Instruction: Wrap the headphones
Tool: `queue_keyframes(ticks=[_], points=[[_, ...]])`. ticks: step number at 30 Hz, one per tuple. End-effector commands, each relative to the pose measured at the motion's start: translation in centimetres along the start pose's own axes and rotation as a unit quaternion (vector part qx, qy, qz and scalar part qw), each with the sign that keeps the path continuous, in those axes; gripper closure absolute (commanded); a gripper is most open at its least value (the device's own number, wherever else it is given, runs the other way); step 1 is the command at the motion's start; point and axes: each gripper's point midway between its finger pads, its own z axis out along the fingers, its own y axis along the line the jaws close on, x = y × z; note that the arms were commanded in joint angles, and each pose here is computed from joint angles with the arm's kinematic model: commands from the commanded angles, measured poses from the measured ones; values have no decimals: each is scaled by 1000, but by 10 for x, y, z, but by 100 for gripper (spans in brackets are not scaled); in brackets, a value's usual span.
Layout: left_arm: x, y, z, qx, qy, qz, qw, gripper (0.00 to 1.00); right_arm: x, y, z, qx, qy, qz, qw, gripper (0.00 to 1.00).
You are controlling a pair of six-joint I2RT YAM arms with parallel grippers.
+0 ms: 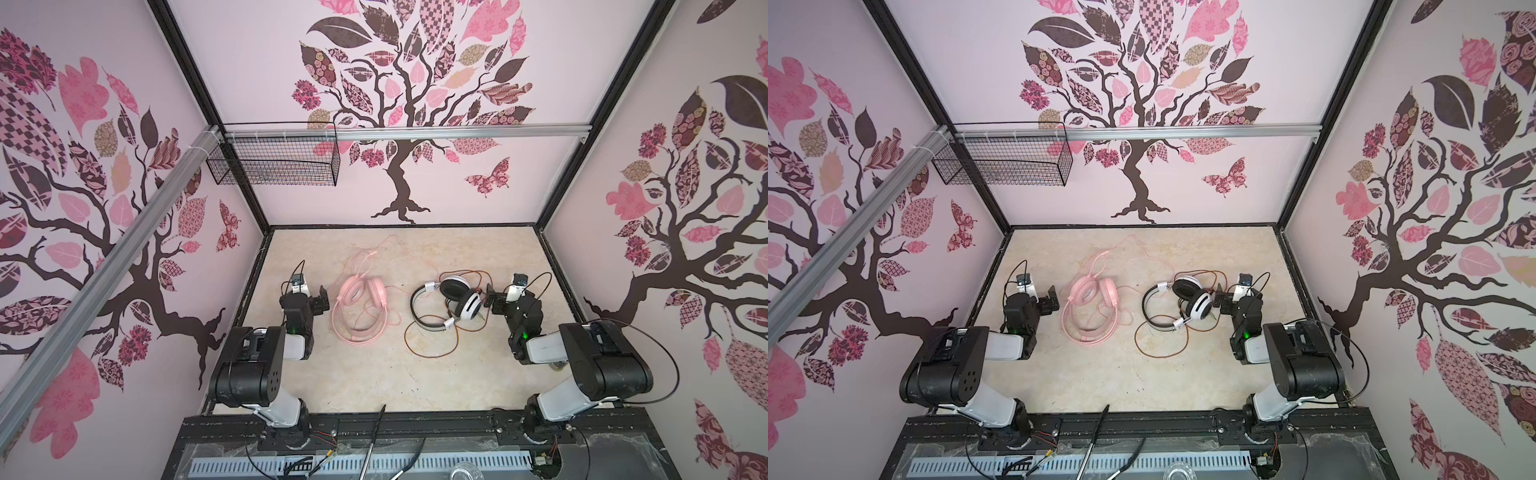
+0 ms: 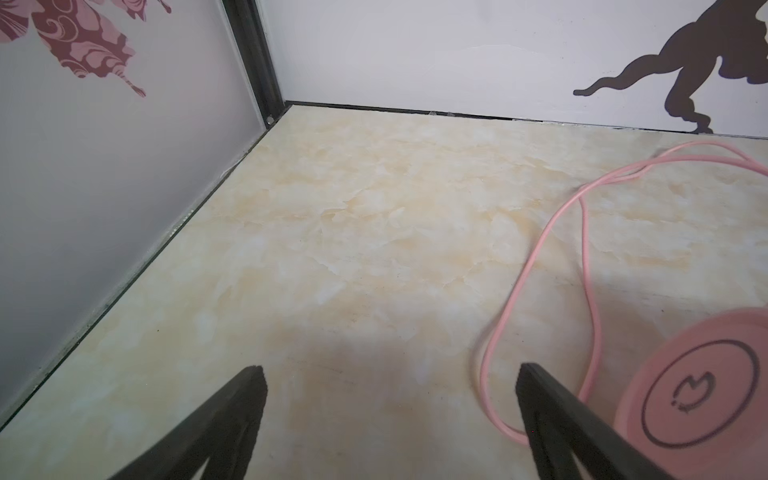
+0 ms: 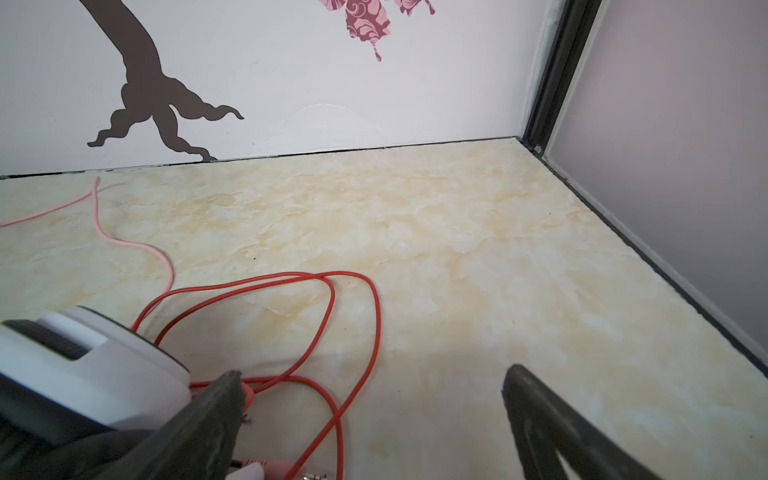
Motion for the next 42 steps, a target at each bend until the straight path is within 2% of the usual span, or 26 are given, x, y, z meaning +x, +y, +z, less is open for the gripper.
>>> queue_keyframes(ticks=[1,18,20,27,28,29,31,32,34,35,36,37,38,40,41,42], points=[[-13,0,1,3,-16,-2,1000,3,-7,2,-2,-2,-15,-2,1000,1],[-13,-2,0,-1,-18,7,1000,3,-5,1,2,-4,-6,5,1000,0],[-13,-3,2,16,-14,0,1000,3,-6,0,2,-5,-7,7,1000,1],[-12,-3,2,17,-12,1,1000,3,-6,-2,1,0,-11,6,1000,0],[-13,-3,2,17,-12,1,1000,3,-9,-3,-4,2,-21,6,1000,0],[-13,-4,1,17,-15,2,1000,3,-23,-5,-16,16,-60,7,998,0],[-21,-5,-3,13,-36,6,999,3,-44,-10,-40,77,-94,-8,993,0],[-28,-6,-11,-9,-47,18,999,3,-58,-7,-48,87,-100,-2,991,0],[-45,-3,-30,-67,-39,31,997,3,-81,-4,-55,78,-92,78,990,1],[-58,-4,-42,-74,-32,10,997,3,-89,-5,-59,77,-79,140,984,1],[-71,-4,-54,-73,-41,-39,996,3,-94,-7,-65,80,-65,197,975,0],[-85,-6,-67,-55,-49,-110,991,3,-99,-8,-74,79,-52,248,964,0],[-99,-16,-79,-15,-61,-163,985,3,-105,-2,-80,55,-51,272,959,0],[-124,-44,-102,64,-90,-230,967,3,-119,28,-89,-39,-46,269,961,0],[-136,-72,-119,107,-101,-228,963,3,-122,45,-92,-84,-29,262,961,0],[-148,-98,-134,136,-113,-194,965,3,-120,57,-93,-109,-2,261,959,0]])
